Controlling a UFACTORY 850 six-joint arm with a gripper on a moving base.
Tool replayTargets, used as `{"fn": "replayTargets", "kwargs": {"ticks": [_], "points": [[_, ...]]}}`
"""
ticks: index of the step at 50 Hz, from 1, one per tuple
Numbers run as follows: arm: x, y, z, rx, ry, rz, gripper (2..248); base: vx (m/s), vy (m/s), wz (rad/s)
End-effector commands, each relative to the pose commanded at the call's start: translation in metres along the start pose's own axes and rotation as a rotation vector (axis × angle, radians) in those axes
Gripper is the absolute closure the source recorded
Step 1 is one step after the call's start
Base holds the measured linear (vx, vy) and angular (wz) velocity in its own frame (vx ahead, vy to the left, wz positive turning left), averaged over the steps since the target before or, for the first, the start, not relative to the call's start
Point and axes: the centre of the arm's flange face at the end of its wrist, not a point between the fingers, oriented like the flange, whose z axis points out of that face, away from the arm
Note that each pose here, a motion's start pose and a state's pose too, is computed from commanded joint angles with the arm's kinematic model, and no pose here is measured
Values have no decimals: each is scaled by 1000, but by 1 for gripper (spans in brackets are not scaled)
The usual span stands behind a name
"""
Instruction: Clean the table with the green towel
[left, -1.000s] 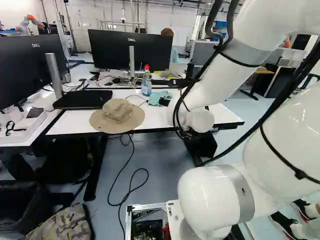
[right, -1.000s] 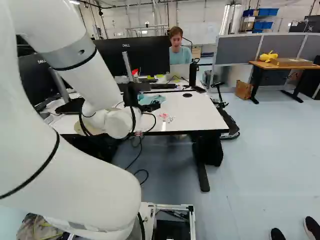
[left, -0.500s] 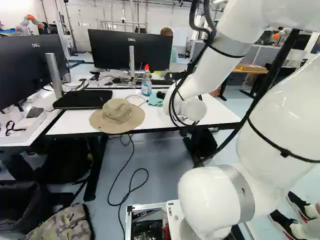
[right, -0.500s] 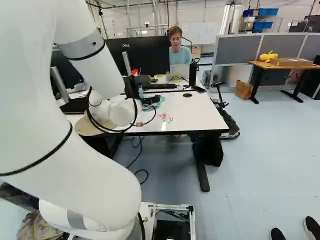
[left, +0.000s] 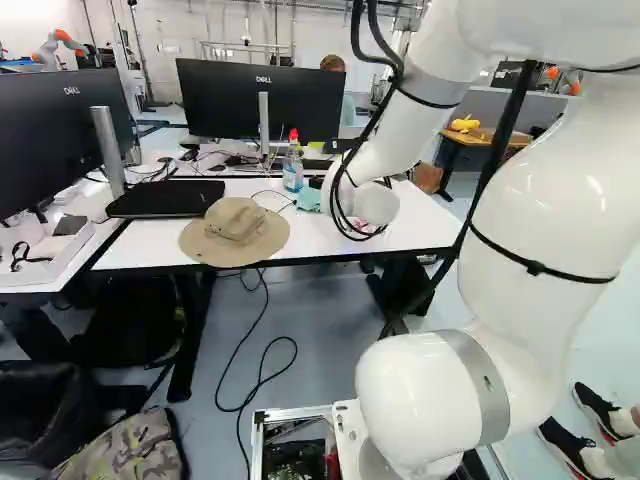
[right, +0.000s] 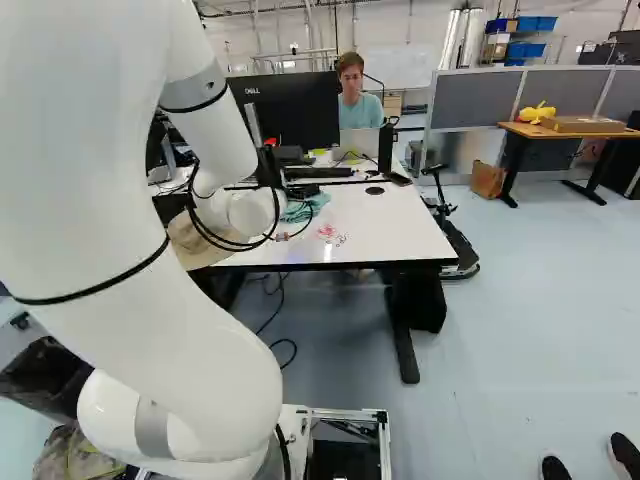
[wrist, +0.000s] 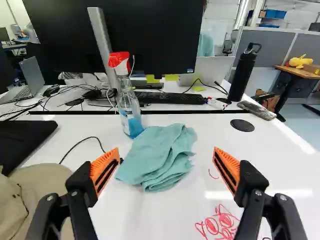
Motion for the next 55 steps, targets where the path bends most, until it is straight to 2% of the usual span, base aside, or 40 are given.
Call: {"fn": "replayTargets", "kwargs": {"ticks": [55], "points": [[20,-13,112,24,26,-6,3,0,0,0]]}}
